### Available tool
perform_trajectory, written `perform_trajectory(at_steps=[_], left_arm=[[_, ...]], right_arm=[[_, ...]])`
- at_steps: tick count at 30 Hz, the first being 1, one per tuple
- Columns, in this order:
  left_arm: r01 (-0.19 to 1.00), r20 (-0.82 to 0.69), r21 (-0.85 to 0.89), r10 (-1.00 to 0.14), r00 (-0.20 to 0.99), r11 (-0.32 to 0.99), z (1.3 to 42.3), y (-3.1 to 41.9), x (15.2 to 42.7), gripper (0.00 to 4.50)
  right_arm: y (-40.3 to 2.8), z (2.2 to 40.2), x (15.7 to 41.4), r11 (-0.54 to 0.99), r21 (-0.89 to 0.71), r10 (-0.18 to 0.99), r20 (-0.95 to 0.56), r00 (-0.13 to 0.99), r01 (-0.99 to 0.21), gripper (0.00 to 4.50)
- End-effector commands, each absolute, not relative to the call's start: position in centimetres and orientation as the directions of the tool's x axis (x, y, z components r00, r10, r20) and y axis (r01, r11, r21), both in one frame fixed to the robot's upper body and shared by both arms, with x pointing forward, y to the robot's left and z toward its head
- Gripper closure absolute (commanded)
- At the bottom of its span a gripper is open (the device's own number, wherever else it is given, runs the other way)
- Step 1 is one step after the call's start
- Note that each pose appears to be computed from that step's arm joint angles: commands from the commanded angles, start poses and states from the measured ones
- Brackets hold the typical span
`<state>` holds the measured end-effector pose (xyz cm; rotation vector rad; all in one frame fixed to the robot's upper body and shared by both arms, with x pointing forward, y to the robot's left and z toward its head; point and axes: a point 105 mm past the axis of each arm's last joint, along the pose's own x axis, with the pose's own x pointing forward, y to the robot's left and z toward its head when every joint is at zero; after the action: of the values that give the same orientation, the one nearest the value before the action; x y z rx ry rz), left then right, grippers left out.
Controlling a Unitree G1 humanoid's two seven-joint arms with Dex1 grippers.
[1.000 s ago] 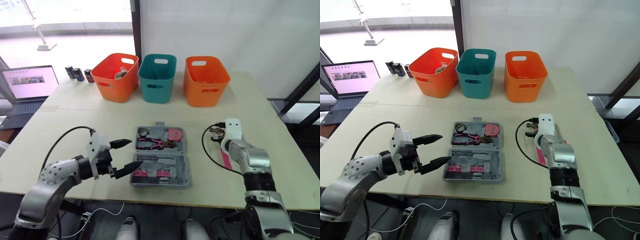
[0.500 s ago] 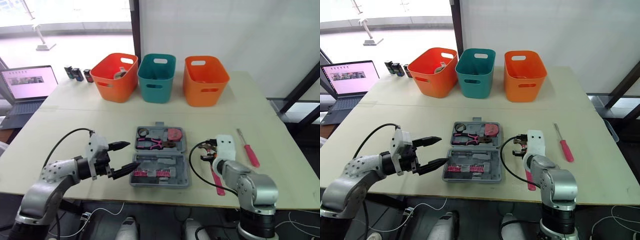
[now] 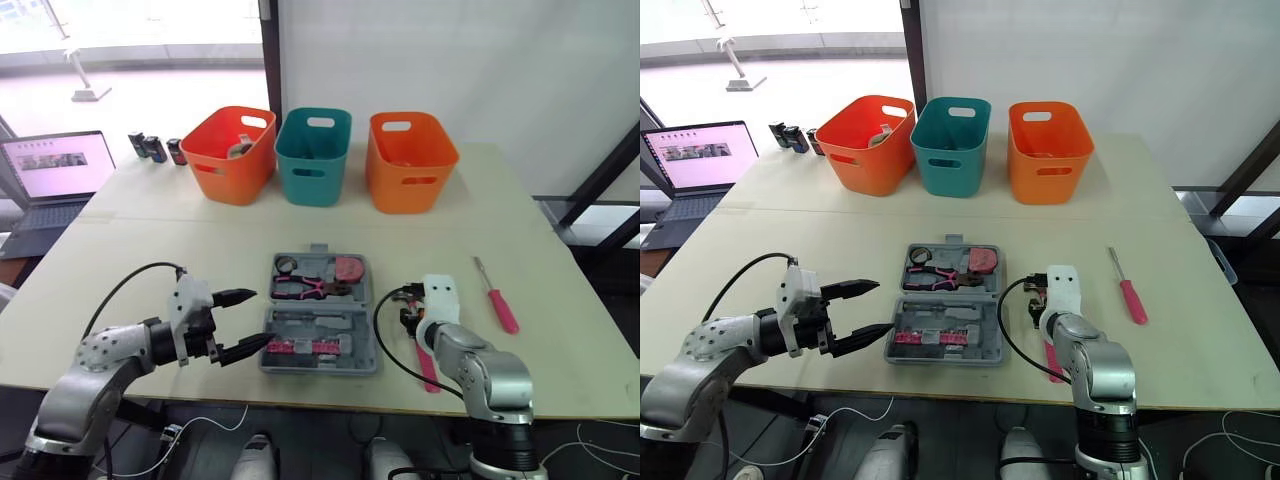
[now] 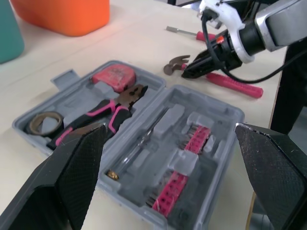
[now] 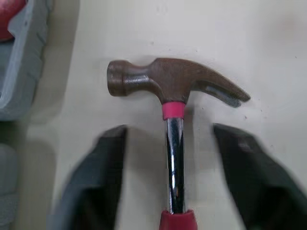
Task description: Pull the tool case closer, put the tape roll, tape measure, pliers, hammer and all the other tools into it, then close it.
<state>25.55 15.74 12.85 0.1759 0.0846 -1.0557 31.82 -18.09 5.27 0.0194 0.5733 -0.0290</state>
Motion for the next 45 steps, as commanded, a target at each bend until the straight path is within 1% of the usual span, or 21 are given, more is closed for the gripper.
perform_trajectory(at_steps=[1,6,10,12,14,16,20,23,24,27,31,36,38,41,43,45], left_arm=[[0.861,-0.132,0.156,-0.853,0.504,0.484,13.9,16.1,25.6,0.0],[0.859,-0.132,0.156,-0.852,0.507,0.488,13.8,16.1,25.7,0.0],[0.859,-0.131,0.155,-0.852,0.508,0.488,13.7,16.1,25.7,0.0],[0.859,-0.131,0.155,-0.851,0.508,0.489,13.7,16.1,25.7,0.0],[0.86,-0.136,0.158,-0.852,0.505,0.485,13.7,16.0,25.7,0.0],[0.861,-0.137,0.158,-0.853,0.504,0.483,13.7,15.9,25.7,0.0],[0.861,-0.137,0.157,-0.853,0.503,0.483,13.6,15.9,25.7,0.0],[0.862,-0.137,0.157,-0.853,0.503,0.483,13.6,15.8,25.7,0.0],[0.861,-0.137,0.157,-0.853,0.503,0.483,13.6,15.8,25.7,0.0],[0.858,-0.136,0.156,-0.85,0.51,0.49,13.6,15.9,25.8,0.0],[0.85,-0.139,0.158,-0.841,0.523,0.503,13.7,16.4,25.9,0.0],[0.845,-0.145,0.162,-0.835,0.531,0.509,13.7,16.7,26.0,0.0],[0.843,-0.147,0.163,-0.832,0.535,0.513,13.8,17.0,26.1,0.0],[0.838,-0.151,0.169,-0.827,0.542,0.518,14.0,17.5,26.2,0.0],[0.836,-0.153,0.171,-0.825,0.545,0.521,14.1,17.9,26.3,0.0],[0.834,-0.161,0.173,-0.82,0.549,0.524,14.0,18.3,26.2,0.0]], right_arm=[[-18.4,8.4,32.0,1.0,0.0,0.0,-0.444,0.896,0.0,0.03],[-19.1,10.4,31.8,0.999,-0.037,0.008,-0.393,0.92,-0.024,0.03],[-19.5,11.9,31.9,1.0,-0.009,0.016,-0.344,0.939,-0.02,0.03],[-19.2,12.8,32.0,0.999,-0.011,0.037,-0.31,0.95,-0.043,0.03],[-19.0,13.2,32.0,0.998,-0.029,0.047,-0.305,0.951,-0.059,0.03],[-18.8,13.5,32.0,0.992,-0.084,0.059,-0.312,0.948,-0.09,0.03],[-19.1,14.2,32.1,0.992,-0.084,0.06,-0.303,0.951,-0.089,0.03],[-19.1,14.2,32.1,0.989,-0.09,0.08,-0.312,0.947,-0.114,0.03],[-18.9,14.2,32.0,0.987,-0.092,0.096,-0.316,0.944,-0.131,0.03],[-17.7,14.9,31.8,0.953,-0.13,0.224,-0.302,0.927,-0.273,0.03],[-18.8,15.8,31.5,0.887,-0.24,0.306,-0.334,0.891,-0.394,0.03],[-19.3,16.8,31.2,0.724,-0.401,0.409,-0.405,0.817,-0.561,0.03],[-19.3,17.3,31.1,0.593,-0.493,0.454,-0.447,0.77,-0.636,0.03],[-19.2,17.5,30.8,0.353,-0.593,0.498,-0.535,0.682,-0.723,0.03],[-19.2,17.6,31.0,0.213,-0.637,0.498,-0.581,0.643,-0.741,0.03],[-18.9,17.7,31.1,0.007,-0.675,0.498,-0.638,0.588,-0.738,0.03]])
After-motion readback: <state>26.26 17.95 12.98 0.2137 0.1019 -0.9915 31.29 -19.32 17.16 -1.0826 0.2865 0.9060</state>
